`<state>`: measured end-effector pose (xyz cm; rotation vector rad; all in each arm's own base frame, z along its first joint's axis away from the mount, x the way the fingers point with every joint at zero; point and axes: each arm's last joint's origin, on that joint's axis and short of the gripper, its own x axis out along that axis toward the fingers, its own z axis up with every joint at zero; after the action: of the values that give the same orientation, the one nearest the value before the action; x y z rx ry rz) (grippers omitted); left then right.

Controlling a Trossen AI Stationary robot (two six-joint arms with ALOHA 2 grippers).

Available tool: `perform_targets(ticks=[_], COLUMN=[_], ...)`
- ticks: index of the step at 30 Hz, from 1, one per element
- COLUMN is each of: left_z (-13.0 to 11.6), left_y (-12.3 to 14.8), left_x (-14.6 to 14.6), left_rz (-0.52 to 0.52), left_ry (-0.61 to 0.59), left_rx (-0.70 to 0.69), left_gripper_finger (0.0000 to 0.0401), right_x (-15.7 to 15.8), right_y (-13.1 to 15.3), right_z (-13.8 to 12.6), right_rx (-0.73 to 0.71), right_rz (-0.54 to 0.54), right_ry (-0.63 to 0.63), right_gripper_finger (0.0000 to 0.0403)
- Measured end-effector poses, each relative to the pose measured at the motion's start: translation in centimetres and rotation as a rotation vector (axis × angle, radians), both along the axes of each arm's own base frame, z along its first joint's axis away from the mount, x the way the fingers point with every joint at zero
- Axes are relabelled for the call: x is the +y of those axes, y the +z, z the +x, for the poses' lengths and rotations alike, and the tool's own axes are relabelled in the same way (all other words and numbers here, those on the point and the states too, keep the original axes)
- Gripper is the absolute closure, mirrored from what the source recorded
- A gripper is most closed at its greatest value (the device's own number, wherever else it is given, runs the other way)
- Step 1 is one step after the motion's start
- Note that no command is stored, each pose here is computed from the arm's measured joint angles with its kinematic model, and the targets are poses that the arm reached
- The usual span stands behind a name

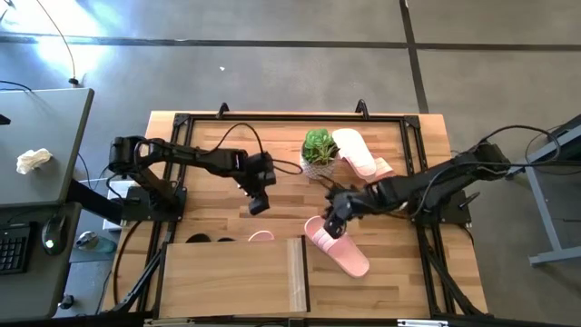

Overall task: Pick and place slides into the shelf
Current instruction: Adjust the shelf on the table

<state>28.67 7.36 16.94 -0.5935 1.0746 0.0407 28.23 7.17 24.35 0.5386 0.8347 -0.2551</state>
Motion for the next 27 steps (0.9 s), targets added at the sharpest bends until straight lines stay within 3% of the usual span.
perform_targets(ticks=[9,27], left_z=[0.0,-0.1], left_y=[0.1,0.1], left_x=[0.0,-0.2], left_rz=[-0.078,-0.140], left_ry=[-0.001,-0.017], left_rx=[-0.016,-0.010], left_gripper_finger=[0.0200,0.0210], right_x=[0.2,2.9], right_y=[-2.0,-2.7], right_z=[3.6,3.7], right_rx=[-0.107,-0.123], right_rz=[0.110,0.113], right_ry=[0.123,0.242], right_gripper_finger=[0.0397,0.0402])
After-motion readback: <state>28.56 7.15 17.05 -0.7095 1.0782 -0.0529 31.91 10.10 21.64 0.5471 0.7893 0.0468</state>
